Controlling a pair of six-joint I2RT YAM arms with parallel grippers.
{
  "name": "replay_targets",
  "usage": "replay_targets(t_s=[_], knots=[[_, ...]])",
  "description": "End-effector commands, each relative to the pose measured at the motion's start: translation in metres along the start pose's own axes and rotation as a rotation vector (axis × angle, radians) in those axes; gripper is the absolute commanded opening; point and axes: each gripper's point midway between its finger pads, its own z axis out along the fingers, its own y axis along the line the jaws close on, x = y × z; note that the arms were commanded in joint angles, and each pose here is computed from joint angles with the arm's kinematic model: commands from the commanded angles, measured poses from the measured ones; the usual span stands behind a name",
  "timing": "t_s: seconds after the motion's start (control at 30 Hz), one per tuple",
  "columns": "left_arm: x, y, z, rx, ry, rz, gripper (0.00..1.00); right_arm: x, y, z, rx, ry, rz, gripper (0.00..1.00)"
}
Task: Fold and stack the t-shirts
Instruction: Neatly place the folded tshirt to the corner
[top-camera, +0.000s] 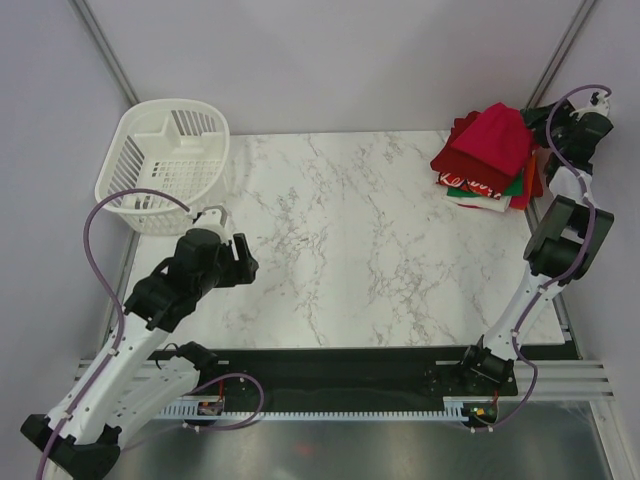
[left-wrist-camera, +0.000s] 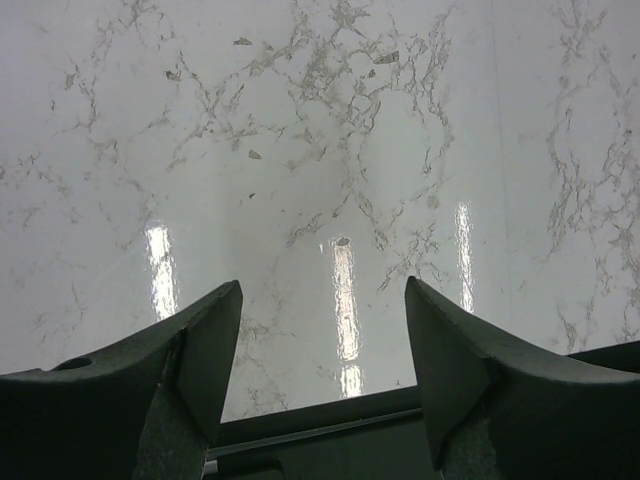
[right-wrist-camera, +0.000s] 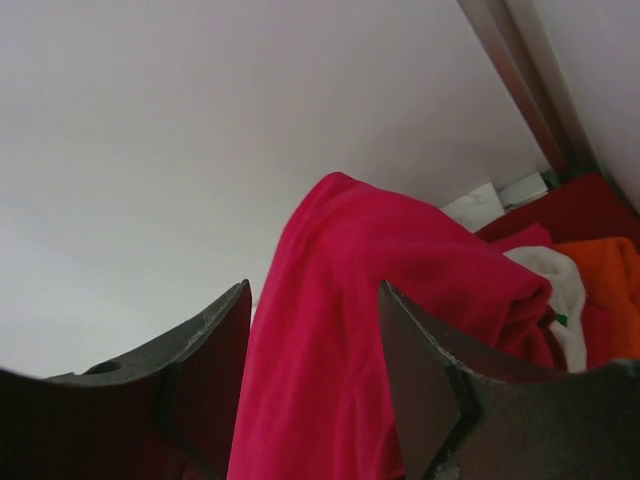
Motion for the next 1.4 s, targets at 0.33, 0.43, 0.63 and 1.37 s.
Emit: replay_targets(t_s=[0.33, 0.43, 0.63, 1.37], knots=[[-0.001, 0.001, 0.009, -0.017, 0.01, 0.021, 0.74, -0.03, -0.102, -0.038, 0.623, -0.115, -0.281, 0.59], [-0.001, 0.001, 0.009, -0.017, 0.01, 0.023, 0.74, -0.033, -0.114, -0.046, 0.713, -0.131, -0.276, 0.6], [-0.001, 0.001, 0.008, -0.015, 0.007, 0.022, 0.74, -0.076, -0.08, -0.057, 0.724, -0.209, -0.297, 0.76], [-0.01, 0.0, -0.005, 0.015, -0.055, 0.009, 0.74, -0.157, 0.168, -0.235, 0.356, -0.489, -0.104, 0.94]])
